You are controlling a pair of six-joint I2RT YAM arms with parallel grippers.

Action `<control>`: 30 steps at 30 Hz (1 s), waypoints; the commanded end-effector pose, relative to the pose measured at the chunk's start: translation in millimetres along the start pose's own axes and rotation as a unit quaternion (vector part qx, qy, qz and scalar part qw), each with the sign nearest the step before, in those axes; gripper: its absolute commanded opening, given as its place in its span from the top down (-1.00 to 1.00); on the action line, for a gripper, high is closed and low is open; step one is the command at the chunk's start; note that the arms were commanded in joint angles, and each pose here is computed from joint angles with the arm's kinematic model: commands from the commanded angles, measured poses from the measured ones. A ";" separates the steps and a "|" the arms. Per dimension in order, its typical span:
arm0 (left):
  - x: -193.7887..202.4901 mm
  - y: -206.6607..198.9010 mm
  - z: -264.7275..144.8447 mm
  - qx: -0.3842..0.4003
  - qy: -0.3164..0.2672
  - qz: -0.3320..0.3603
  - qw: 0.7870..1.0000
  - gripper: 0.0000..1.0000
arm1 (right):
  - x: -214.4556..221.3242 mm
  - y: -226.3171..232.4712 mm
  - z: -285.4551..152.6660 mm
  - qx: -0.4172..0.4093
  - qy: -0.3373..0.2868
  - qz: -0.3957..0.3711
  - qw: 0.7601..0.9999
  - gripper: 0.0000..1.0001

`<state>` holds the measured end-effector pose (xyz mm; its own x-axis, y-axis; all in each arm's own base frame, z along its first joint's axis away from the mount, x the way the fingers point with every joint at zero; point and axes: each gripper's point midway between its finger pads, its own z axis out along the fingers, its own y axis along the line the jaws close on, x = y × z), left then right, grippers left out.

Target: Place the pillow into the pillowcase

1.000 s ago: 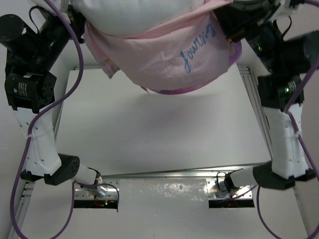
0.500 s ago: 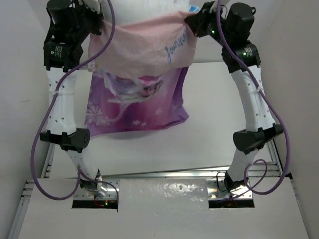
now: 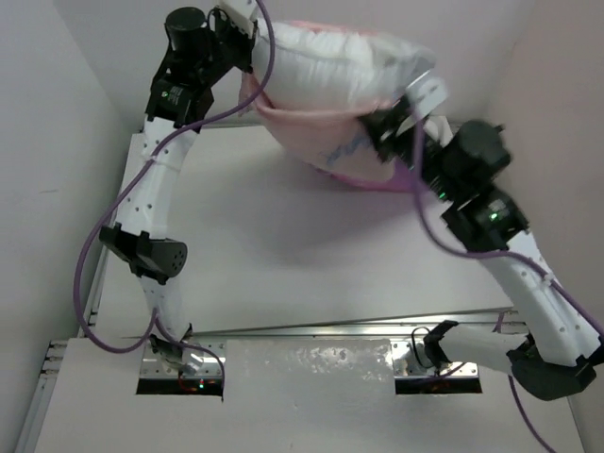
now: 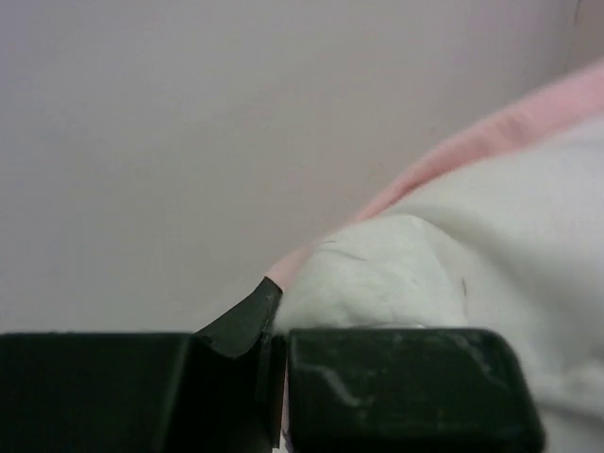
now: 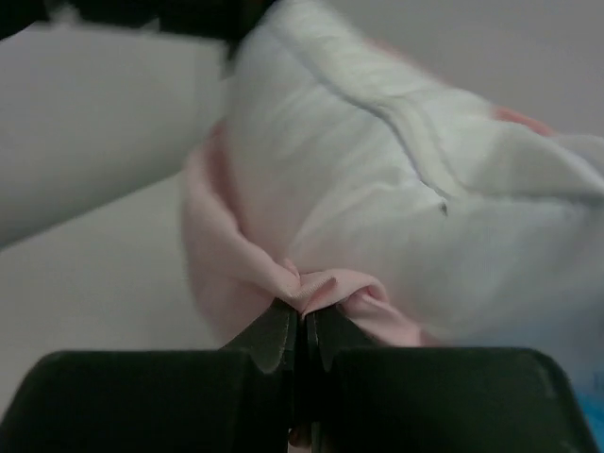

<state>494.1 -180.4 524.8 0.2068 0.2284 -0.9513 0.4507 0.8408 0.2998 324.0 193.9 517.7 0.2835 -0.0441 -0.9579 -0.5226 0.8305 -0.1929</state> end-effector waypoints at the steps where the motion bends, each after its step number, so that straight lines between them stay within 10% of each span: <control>1: -38.0 -16.9 13.1 0.041 -0.086 -0.017 0.995 1.00 | 75.5 80.1 1.5 -0.085 0.072 -0.094 0.989 1.00; 5: 66.1 -28.5 28.5 0.068 0.041 -0.019 0.997 1.00 | 232.6 187.8 -12.1 -0.203 0.243 -0.111 0.942 1.00; 11: 206.1 -36.4 -19.7 0.123 0.216 -0.079 0.965 1.00 | 312.6 278.1 -33.3 -0.318 0.323 -0.030 0.891 0.75; 15: 268.7 -56.9 -61.4 0.141 0.298 -0.069 0.942 1.00 | 298.4 293.4 -53.8 -0.403 0.307 -0.037 0.862 -0.03; 22: 270.5 -88.0 -86.2 0.144 0.316 -0.113 0.931 1.00 | 131.4 287.5 -74.6 -0.507 0.181 0.005 0.843 -0.92; 25: 275.2 -89.0 -85.5 0.140 0.338 -0.126 0.922 1.00 | 80.5 278.2 -64.1 -0.489 0.116 0.021 0.864 -0.90; 27: 282.6 -88.8 -85.5 0.135 0.353 -0.126 0.917 1.00 | 71.0 271.3 -44.5 -0.448 0.101 0.026 0.888 -0.50; 30: 301.3 -89.4 -83.9 0.127 0.368 -0.127 0.912 1.00 | 122.7 249.6 4.9 -0.337 0.161 -0.043 0.927 -0.44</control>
<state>434.8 -147.6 200.8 -0.5291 0.4122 -0.7418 0.6360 0.7713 -0.0250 176.3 381.8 413.5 0.2069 -0.1665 -0.9641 -0.9639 0.1342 -0.2300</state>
